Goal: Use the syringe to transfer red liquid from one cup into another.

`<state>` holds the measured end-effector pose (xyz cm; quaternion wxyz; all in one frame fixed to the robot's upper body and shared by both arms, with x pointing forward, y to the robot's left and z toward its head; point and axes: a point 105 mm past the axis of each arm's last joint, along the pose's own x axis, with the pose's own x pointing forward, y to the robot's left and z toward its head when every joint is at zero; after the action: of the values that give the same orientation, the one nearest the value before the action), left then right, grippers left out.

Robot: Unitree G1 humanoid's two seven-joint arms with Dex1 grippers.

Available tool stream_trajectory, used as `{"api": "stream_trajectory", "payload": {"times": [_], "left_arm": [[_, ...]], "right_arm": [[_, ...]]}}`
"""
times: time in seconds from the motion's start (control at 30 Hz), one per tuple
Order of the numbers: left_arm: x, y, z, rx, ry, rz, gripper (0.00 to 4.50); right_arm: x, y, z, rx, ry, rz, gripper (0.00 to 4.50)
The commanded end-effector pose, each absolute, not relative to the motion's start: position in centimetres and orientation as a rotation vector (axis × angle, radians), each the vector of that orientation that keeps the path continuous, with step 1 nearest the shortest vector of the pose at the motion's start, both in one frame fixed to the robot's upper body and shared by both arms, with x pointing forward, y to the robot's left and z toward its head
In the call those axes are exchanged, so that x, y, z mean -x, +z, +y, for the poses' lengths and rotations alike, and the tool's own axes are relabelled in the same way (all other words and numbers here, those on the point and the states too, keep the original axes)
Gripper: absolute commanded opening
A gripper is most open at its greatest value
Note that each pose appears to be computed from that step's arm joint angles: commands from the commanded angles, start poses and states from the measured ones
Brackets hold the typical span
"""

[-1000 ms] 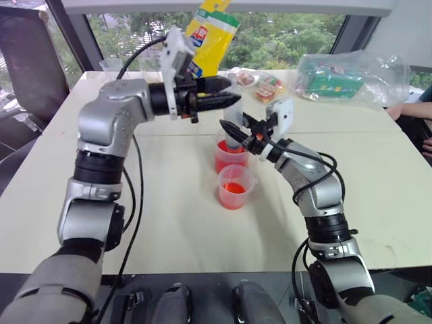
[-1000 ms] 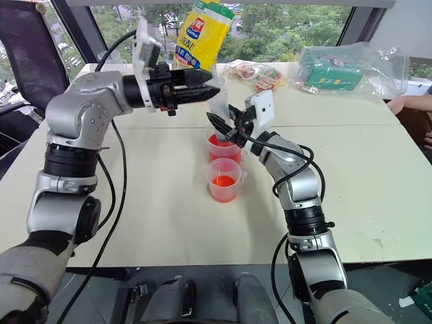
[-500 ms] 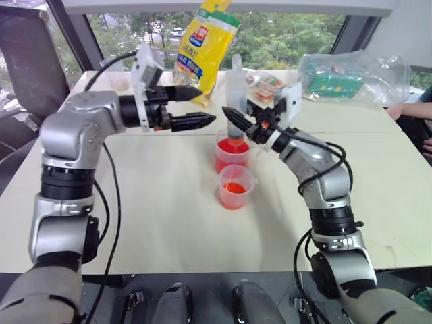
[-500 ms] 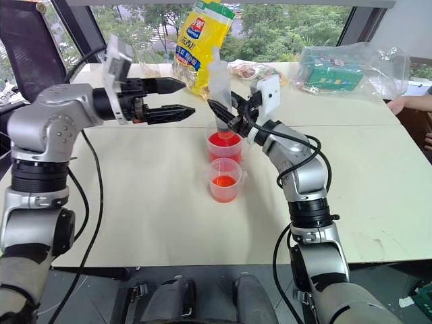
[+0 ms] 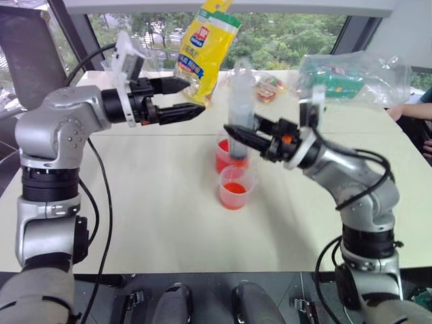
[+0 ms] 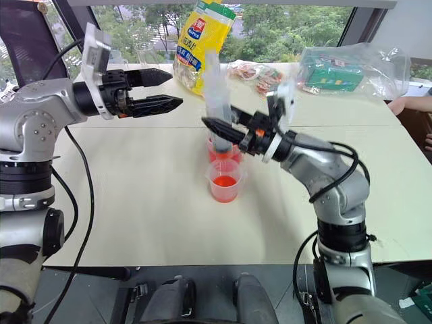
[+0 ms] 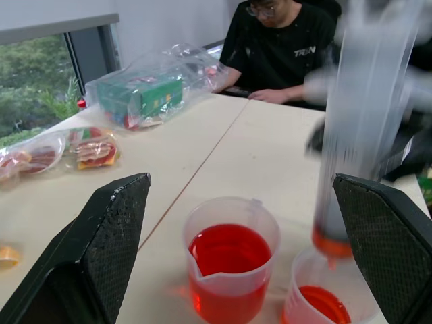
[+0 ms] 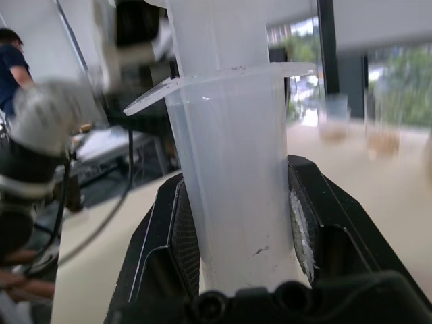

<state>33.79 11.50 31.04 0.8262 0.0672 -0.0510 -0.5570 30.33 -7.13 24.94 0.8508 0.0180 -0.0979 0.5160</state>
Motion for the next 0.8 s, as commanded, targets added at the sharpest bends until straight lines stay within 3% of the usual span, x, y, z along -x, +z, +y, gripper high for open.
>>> {"api": "stream_trajectory", "payload": {"times": [0.03, 0.23, 0.7, 0.8], "left_arm": [[-32.5, 33.0, 10.5, -0.150, -1.237, -0.183, 4.43], [-32.0, 33.0, 9.4, -0.124, -1.289, -0.181, 4.43], [-33.6, 32.1, 6.7, -0.115, -1.318, -0.191, 4.43], [-33.5, 31.6, 6.0, -0.112, -1.339, -0.181, 3.55]], "right_arm": [[-29.5, 25.3, -6.8, 0.007, 1.086, -0.268, 1.41], [-29.5, 24.6, -6.9, 0.008, 1.072, -0.257, 1.41], [-29.3, 24.2, -6.5, 0.030, 1.082, -0.252, 1.41], [-29.3, 24.2, -6.5, 0.029, 1.079, -0.252, 1.41]]}}
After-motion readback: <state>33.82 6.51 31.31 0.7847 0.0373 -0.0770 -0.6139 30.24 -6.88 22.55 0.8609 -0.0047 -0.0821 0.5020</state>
